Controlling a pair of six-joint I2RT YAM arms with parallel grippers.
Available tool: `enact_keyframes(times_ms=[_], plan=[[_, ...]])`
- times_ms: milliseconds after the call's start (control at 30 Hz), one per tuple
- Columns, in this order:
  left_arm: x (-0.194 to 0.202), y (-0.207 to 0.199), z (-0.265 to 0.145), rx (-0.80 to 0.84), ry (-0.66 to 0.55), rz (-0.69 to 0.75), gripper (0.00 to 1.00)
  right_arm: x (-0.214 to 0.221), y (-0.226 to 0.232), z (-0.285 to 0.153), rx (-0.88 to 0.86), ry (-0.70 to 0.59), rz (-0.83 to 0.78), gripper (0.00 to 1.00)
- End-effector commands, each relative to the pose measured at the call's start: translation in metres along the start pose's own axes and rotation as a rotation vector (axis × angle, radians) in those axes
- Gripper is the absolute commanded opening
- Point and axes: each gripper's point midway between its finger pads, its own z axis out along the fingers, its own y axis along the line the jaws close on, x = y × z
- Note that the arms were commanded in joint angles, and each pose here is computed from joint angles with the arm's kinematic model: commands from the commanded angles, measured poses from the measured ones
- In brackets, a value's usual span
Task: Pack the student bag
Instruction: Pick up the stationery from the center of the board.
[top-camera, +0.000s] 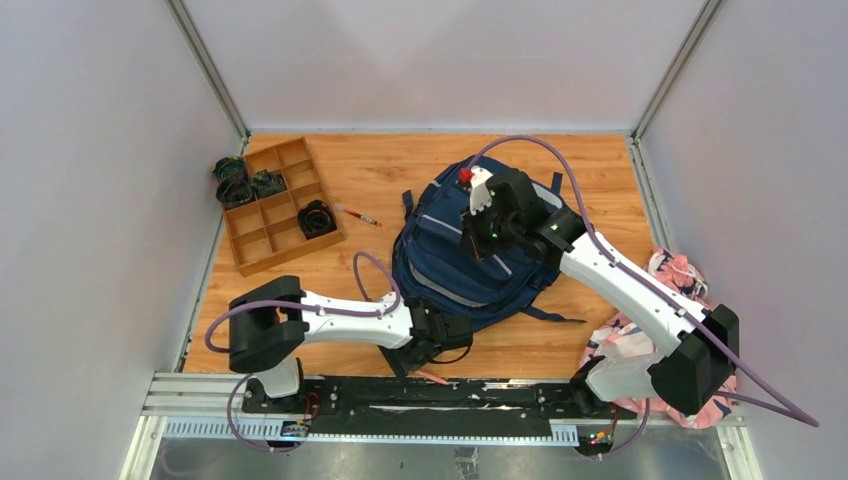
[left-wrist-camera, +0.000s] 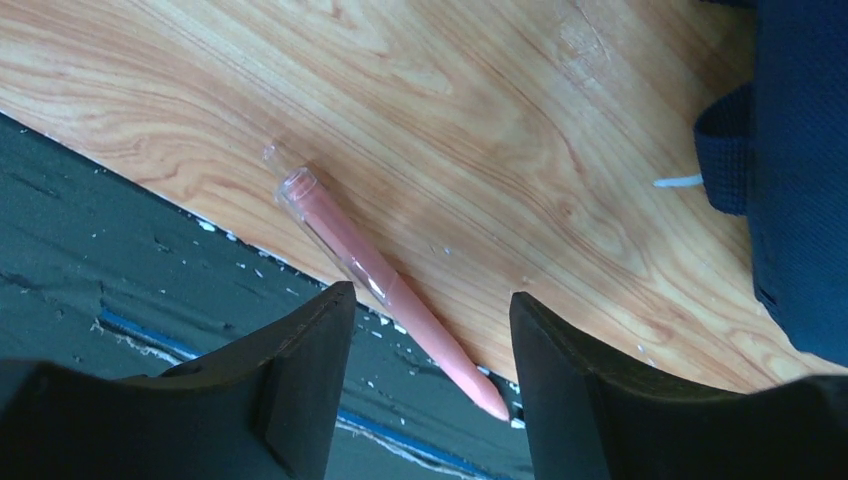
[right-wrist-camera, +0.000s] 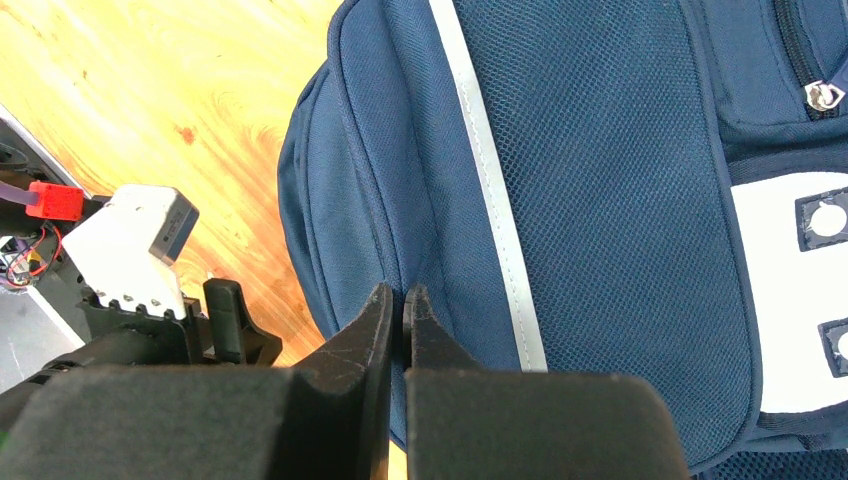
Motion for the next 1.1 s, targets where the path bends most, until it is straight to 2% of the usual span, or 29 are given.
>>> enact_keyframes(times_ms=[0, 233, 300, 433, 467, 567, 667, 833, 967, 1067], plan=[[-0.004, 0.001, 0.006, -0.023, -0.055, 0.005, 0.62, -0.007, 0.022, -0.011, -0.095, -0.039, -0.009, 0.0], [-0.006, 0.003, 0.016, -0.048, -0.084, -0.008, 0.5, -0.007, 0.023, -0.01, -0.1, -0.036, -0.008, 0.0], [-0.006, 0.004, 0.018, -0.054, -0.087, -0.01, 0.38, -0.007, 0.023, -0.01, -0.1, -0.035, -0.007, 0.0], [-0.01, 0.003, 0.015, -0.036, -0.097, -0.02, 0.05, -0.006, 0.022, -0.01, -0.097, -0.036, -0.008, 0.0], [-0.013, 0.004, 0.014, -0.03, -0.099, -0.026, 0.0, -0.007, 0.022, -0.011, -0.096, -0.037, -0.009, 0.0], [-0.029, 0.012, 0.01, 0.0, -0.124, -0.044, 0.0, -0.008, 0.023, -0.013, -0.098, -0.043, -0.011, 0.0], [-0.051, 0.017, -0.003, 0.109, -0.169, -0.024, 0.0, -0.009, 0.025, -0.017, -0.102, -0.052, -0.011, 0.0], [-0.092, -0.002, -0.058, 0.404, -0.259, 0.009, 0.0, -0.009, 0.024, -0.017, -0.099, -0.056, -0.002, 0.0], [-0.127, -0.025, -0.12, 0.751, -0.362, 0.016, 0.0, -0.012, 0.022, -0.017, -0.083, -0.08, 0.018, 0.0], [-0.148, -0.04, -0.141, 0.981, -0.367, -0.088, 0.0, -0.017, 0.022, -0.018, -0.079, -0.137, 0.042, 0.0]])
